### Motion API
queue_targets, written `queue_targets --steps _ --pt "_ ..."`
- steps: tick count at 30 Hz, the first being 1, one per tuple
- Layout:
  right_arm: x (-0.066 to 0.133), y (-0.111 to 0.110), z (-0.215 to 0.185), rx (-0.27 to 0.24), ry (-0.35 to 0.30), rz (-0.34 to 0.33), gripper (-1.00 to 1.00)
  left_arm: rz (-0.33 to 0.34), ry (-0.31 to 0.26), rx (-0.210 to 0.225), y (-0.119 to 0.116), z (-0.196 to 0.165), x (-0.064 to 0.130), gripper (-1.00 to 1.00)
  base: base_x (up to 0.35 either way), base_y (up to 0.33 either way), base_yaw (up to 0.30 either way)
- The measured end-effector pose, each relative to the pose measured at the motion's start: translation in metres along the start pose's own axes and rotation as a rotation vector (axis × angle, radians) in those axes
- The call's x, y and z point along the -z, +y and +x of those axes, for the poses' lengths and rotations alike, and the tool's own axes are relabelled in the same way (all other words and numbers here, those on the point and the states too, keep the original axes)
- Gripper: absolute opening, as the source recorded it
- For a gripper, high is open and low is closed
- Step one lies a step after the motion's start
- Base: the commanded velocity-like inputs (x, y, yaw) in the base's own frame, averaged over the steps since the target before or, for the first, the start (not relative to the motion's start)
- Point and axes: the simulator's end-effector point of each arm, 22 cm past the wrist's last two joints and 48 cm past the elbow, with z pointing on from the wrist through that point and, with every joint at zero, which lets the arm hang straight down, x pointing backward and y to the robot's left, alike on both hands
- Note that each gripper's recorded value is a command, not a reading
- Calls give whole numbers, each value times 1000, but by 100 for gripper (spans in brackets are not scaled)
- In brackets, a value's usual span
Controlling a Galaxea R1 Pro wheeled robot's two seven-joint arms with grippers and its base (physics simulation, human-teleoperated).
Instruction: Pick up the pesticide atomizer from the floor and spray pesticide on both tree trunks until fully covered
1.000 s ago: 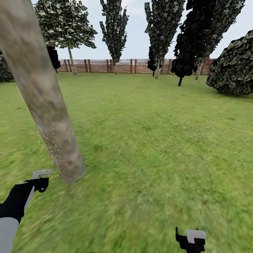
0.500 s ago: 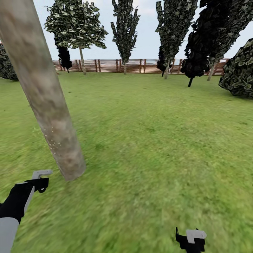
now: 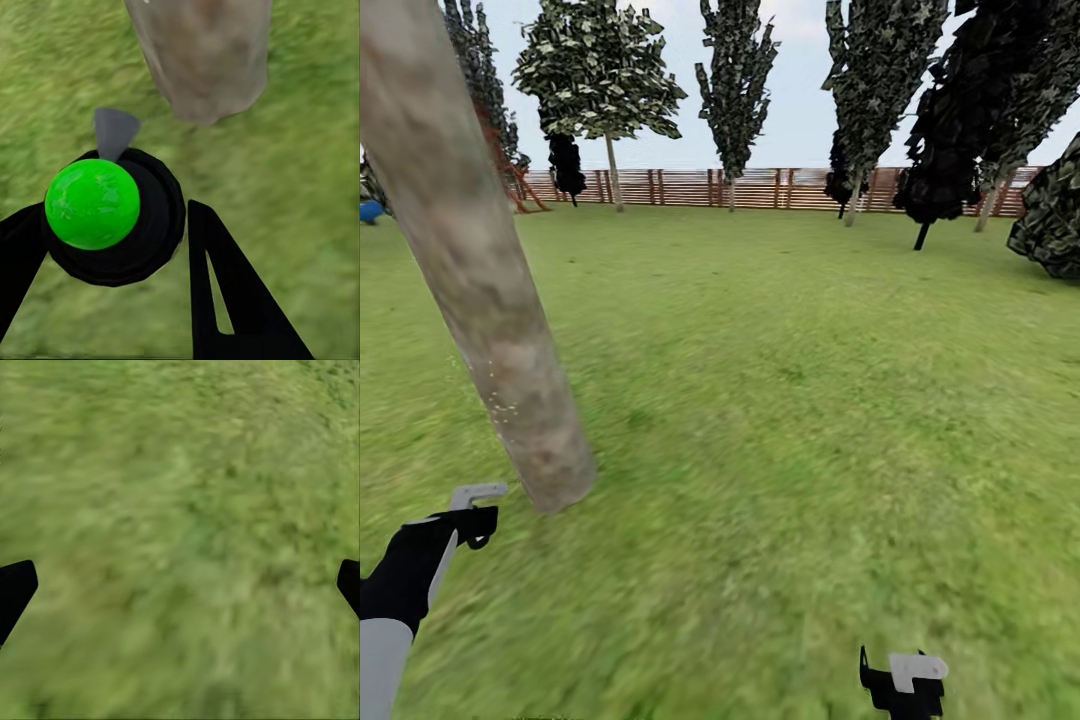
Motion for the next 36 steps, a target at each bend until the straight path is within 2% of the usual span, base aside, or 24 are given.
queue_targets --steps 17,27,36 --pt "0 0 0 0 0 0 100 -5 1 -2 1 0 0 -100 92 -275 277" --pt "0 1 0 -1 0 -1 100 -8 -1 -4 1 0 0 -100 95 -275 59" --pt "0 1 0 -1 0 -1 100 -6 -1 -3 -1 0 0 -100 124 -256 260"
